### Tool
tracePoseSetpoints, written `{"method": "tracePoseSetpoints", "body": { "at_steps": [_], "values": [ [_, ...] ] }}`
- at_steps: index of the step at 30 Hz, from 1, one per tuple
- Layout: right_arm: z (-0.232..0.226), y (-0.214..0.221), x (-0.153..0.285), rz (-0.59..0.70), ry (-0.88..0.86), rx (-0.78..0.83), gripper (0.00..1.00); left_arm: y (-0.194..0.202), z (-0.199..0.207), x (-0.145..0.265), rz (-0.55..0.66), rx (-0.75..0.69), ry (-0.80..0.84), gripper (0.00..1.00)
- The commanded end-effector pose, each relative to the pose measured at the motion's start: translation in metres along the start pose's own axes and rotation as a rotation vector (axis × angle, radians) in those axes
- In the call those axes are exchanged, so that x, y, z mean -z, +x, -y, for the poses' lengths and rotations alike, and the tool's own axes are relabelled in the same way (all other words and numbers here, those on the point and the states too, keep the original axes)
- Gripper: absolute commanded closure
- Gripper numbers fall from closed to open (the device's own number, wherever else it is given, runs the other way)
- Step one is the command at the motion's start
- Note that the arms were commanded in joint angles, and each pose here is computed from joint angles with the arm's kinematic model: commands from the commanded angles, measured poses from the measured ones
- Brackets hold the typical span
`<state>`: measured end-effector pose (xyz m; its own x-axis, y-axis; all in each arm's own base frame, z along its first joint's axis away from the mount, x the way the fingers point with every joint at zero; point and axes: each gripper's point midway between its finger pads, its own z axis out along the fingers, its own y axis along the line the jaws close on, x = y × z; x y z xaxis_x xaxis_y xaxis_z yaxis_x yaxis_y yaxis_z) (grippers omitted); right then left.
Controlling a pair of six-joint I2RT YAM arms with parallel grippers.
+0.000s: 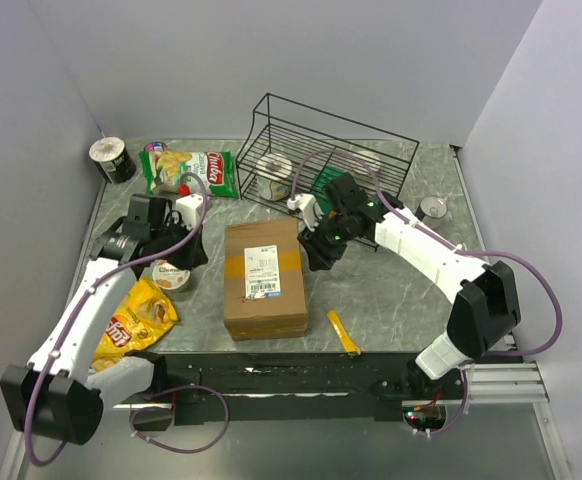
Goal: Unpack the express box
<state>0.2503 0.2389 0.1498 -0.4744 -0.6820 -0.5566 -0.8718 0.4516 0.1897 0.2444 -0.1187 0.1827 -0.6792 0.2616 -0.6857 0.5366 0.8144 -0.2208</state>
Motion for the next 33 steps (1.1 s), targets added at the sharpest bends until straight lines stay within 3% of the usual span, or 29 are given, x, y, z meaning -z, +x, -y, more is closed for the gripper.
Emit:
{"method": "tracePoseSetpoints", "body": {
  "at_steps": [1,10,16,20,28,33],
  "values": [
    [-0.025,-0.048,0.009,0.116,-0.05,0.082,0.5,-0.018,-0.015,-0.007,0.006,0.012,-0.049,0.99],
    [-0.078,-0.076,-0.012,0.105,-0.133,0.237,0.51,0.0,-0.017,-0.021,-0.114,0.085,-0.004,0.99],
    [-0.093,-0.09,-0.022,0.114,-0.149,0.273,0.51,0.009,-0.064,-0.009,-0.116,0.173,-0.206,0.99],
    [-0.112,-0.112,-0.03,0.146,-0.183,0.308,0.5,0.025,-0.077,-0.007,-0.143,0.203,-0.201,0.99],
    [-0.133,-0.161,-0.049,0.216,-0.169,0.382,0.5,0.049,-0.082,-0.052,-0.262,0.357,-0.126,0.99],
    [-0.151,-0.179,-0.053,0.255,-0.18,0.412,0.5,0.041,-0.09,-0.066,-0.216,0.404,-0.146,0.99]
  ]
}}
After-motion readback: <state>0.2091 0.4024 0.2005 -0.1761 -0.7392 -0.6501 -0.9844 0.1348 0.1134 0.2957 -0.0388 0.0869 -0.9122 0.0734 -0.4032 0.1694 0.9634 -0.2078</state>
